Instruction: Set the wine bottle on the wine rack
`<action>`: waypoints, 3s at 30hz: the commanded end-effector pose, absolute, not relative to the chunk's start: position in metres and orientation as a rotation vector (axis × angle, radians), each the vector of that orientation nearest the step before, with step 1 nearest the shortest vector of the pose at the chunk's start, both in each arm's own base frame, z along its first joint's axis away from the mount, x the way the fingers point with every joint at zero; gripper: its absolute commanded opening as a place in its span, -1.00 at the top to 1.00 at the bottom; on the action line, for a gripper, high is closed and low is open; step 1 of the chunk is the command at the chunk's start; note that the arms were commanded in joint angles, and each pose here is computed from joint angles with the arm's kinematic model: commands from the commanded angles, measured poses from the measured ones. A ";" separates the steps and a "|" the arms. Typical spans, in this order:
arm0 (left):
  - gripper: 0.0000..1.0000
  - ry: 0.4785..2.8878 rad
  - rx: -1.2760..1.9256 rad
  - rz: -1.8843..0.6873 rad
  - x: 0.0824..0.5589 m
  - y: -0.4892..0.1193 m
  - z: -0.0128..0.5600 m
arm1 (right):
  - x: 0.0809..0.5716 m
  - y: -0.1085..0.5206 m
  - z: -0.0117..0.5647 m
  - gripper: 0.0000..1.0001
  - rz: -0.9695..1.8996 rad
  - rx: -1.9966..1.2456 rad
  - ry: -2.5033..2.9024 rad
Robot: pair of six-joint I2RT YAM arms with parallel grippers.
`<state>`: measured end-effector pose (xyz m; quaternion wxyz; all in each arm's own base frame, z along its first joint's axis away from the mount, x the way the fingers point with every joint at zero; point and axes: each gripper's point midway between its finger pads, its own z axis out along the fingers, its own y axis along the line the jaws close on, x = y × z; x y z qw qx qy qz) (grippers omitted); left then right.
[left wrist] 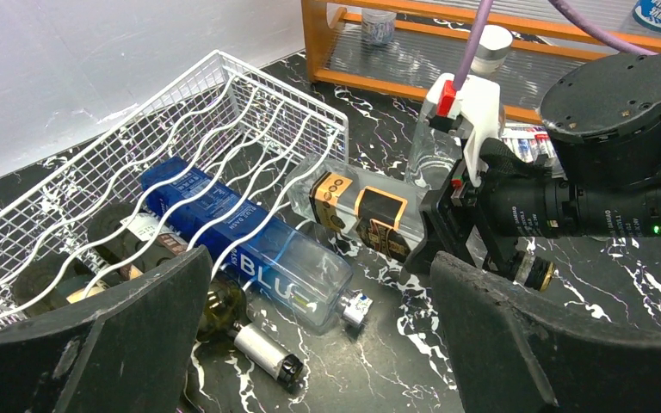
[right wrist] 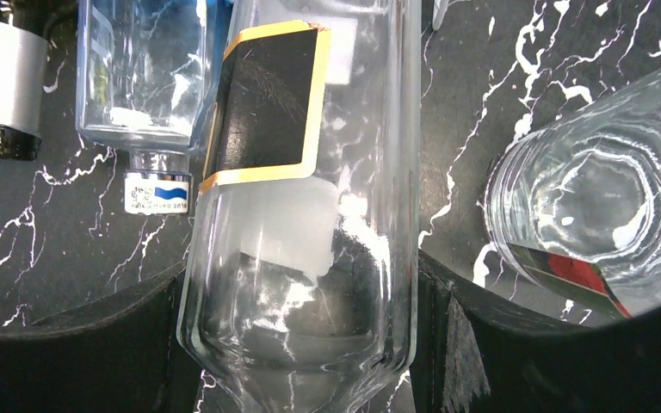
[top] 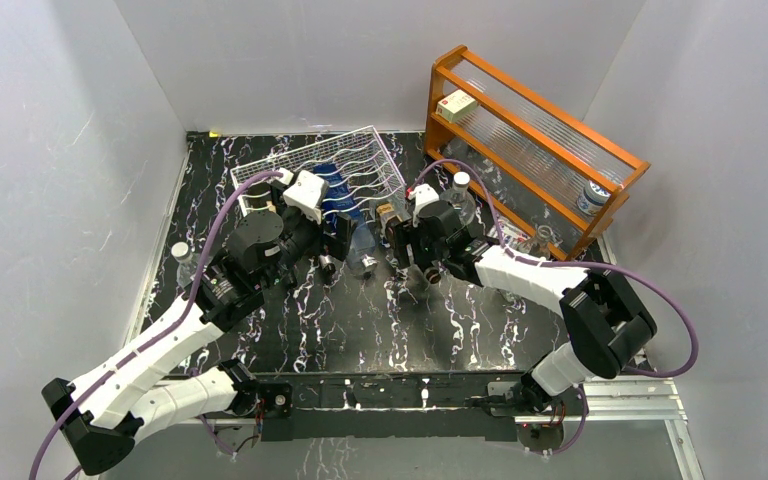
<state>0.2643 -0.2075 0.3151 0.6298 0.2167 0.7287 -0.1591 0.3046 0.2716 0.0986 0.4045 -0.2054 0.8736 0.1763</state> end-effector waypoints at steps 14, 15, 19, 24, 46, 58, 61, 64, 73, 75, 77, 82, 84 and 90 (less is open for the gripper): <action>-0.96 1.614 0.499 -0.399 0.262 -0.211 0.339 | 0.376 0.324 0.197 1.00 0.568 -0.348 1.784; -0.96 1.614 0.503 -0.403 0.261 -0.212 0.339 | 0.380 0.324 0.197 1.00 0.565 -0.336 1.773; -0.97 1.618 0.512 -0.402 0.262 -0.213 0.339 | 0.394 0.330 0.195 1.00 0.551 -0.304 1.738; -0.96 1.617 0.514 -0.404 0.261 -0.212 0.339 | 0.408 0.340 0.194 1.00 0.548 -0.304 1.673; -0.97 1.630 0.517 -0.389 0.257 -0.206 0.335 | 0.458 0.372 0.162 0.89 0.459 -0.332 1.659; -0.96 1.630 0.528 -0.383 0.258 -0.208 0.334 | 0.463 0.361 0.153 -0.10 0.398 -0.286 1.696; -0.96 1.630 0.529 -0.382 0.258 -0.207 0.334 | 0.464 0.363 0.151 -0.24 0.392 -0.294 1.705; -0.96 1.631 0.530 -0.382 0.258 -0.207 0.334 | 0.465 0.363 0.146 -0.32 0.384 -0.303 1.719; -0.96 1.632 0.530 -0.382 0.257 -0.206 0.334 | 0.464 0.366 0.143 -0.73 0.382 -0.340 1.733; -0.96 1.632 0.531 -0.382 0.257 -0.206 0.333 | 0.463 0.364 0.144 -0.81 0.381 -0.340 1.738; -0.96 1.631 0.530 -0.382 0.257 -0.206 0.334 | 0.461 0.363 0.146 -0.86 0.382 -0.338 1.739; -0.97 1.629 0.531 -0.382 0.256 -0.206 0.333 | 0.458 0.354 0.152 -0.90 0.361 -0.311 1.747; -0.96 1.630 0.530 -0.380 0.256 -0.205 0.333 | 0.457 0.350 0.155 -0.88 0.353 -0.301 1.745; -0.96 1.626 0.525 -0.380 0.256 -0.204 0.334 | 0.448 0.340 0.171 -0.83 0.355 -0.285 1.726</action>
